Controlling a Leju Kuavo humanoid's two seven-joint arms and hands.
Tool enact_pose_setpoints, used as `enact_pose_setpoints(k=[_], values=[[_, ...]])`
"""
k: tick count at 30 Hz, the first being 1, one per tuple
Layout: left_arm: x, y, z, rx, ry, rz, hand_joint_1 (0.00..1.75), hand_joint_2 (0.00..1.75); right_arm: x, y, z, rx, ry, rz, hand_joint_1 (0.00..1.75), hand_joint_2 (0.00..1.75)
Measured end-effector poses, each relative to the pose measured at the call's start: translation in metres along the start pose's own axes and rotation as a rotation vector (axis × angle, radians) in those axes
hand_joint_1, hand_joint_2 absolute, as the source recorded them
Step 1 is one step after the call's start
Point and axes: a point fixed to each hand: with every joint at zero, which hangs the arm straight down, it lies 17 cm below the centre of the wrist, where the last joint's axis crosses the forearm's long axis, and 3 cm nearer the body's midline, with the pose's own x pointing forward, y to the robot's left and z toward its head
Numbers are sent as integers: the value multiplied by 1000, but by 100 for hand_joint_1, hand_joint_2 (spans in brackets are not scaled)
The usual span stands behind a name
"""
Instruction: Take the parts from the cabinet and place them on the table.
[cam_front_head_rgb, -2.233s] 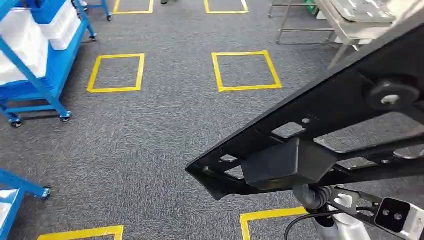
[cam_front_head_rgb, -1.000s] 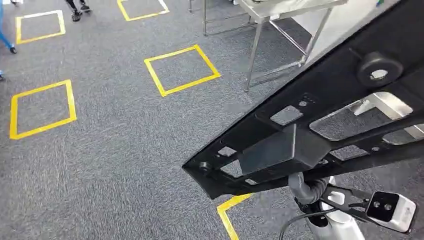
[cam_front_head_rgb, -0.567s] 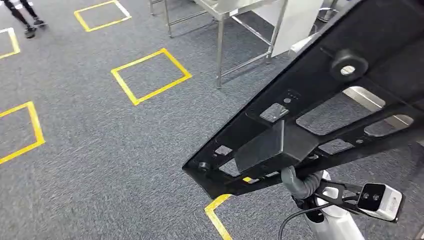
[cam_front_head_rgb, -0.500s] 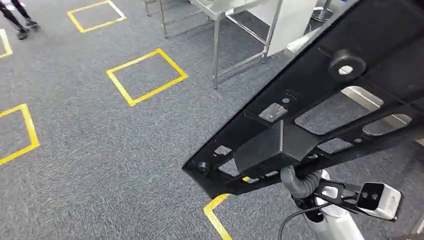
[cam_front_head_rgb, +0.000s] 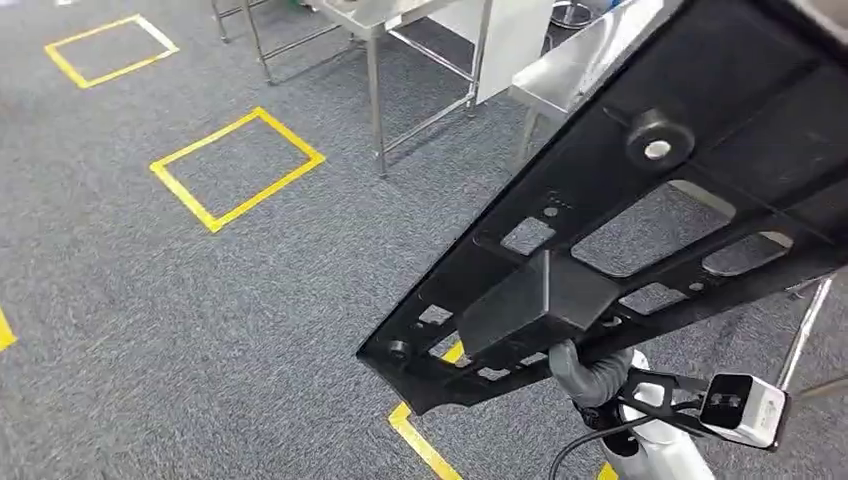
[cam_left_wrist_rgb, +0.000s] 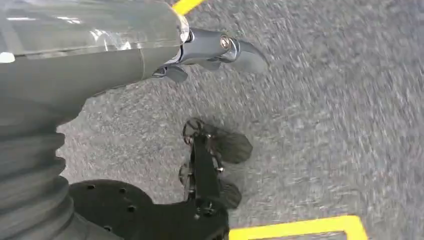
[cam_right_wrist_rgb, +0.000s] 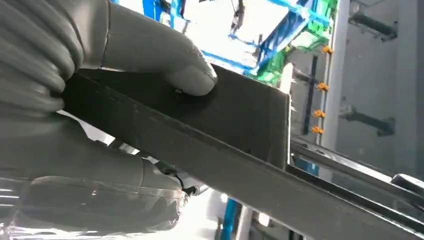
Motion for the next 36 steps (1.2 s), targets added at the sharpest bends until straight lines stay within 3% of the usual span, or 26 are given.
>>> enact_pose_setpoints(k=[16,23,36], values=[[2,-5,1,-23,-15,-20,0,175,9,8,-19,4,-44,2,175,175],[3,-9,1,-19,-9,4,0,175,17,-5,-40,-8,-89,-21,175,175],[6,-10,0,-12,-10,16,0,175,14,-9,-49,-21,-89,-34,175,175]])
